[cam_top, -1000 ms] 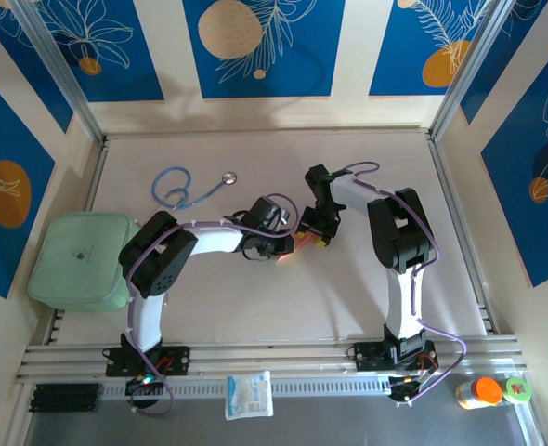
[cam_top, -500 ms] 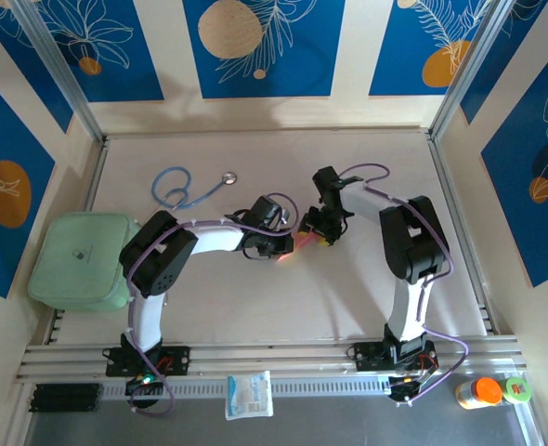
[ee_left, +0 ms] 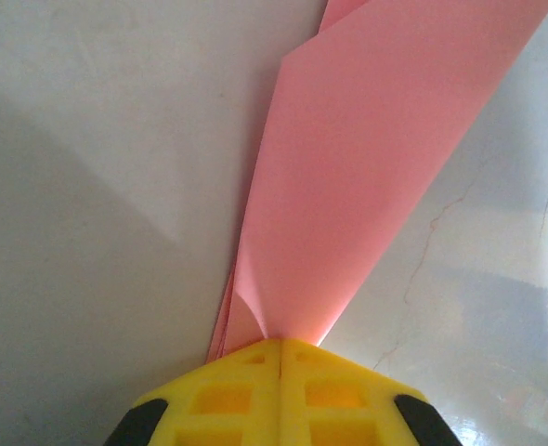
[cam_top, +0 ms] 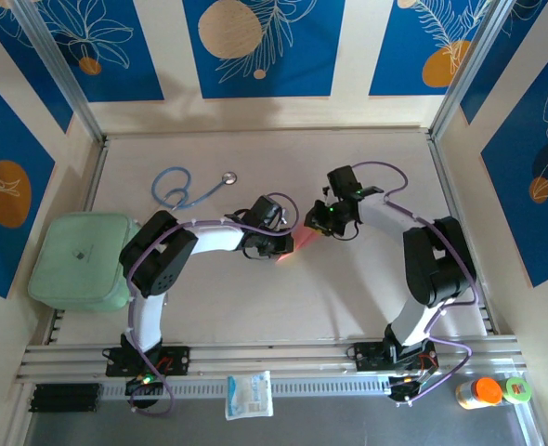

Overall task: Fold a paper plane with a square sheet of paper (pick it up from the middle)
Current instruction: Fold the wing for the fifth time at the center of the table.

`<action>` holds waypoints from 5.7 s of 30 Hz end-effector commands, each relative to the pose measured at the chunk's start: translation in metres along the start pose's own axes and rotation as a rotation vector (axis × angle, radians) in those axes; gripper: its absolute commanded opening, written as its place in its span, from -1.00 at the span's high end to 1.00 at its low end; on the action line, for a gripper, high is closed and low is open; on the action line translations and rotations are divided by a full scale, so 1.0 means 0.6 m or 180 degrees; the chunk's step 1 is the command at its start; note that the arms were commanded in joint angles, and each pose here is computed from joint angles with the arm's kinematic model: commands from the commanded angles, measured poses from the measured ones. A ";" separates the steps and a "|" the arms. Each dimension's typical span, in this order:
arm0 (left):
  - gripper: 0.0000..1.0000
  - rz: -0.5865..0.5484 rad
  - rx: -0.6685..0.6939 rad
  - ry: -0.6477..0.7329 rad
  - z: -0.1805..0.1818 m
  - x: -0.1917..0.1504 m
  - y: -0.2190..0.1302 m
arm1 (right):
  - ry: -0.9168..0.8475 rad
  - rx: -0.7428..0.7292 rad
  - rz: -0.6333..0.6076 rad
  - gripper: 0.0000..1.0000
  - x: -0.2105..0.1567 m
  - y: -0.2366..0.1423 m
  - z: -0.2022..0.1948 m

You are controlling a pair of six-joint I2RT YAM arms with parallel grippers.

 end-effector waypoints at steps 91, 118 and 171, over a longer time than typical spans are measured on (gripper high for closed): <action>0.65 -0.0333 0.0122 -0.0404 0.035 -0.014 -0.018 | -0.0103 -0.0453 0.0503 0.84 -0.026 0.148 -0.121; 0.56 -0.0448 -0.0229 -0.0872 0.004 -0.038 -0.027 | 0.0026 -0.0620 0.0543 0.84 -0.027 0.156 -0.131; 0.29 0.0068 0.0387 0.0797 0.009 -0.043 -0.038 | 0.0076 -0.0710 0.0556 0.77 -0.018 0.156 -0.127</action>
Point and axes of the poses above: each hand's point on the last joint's axis, 136 mm out from that joint toward the fingers, its own y axis out along the fingers, its own z axis along the line the jaws close on, x = y × z, the point moved 9 cm from there along -y, back along the fingers, and after that the axes turned 7 degrees about y, right-handed, at the moved point
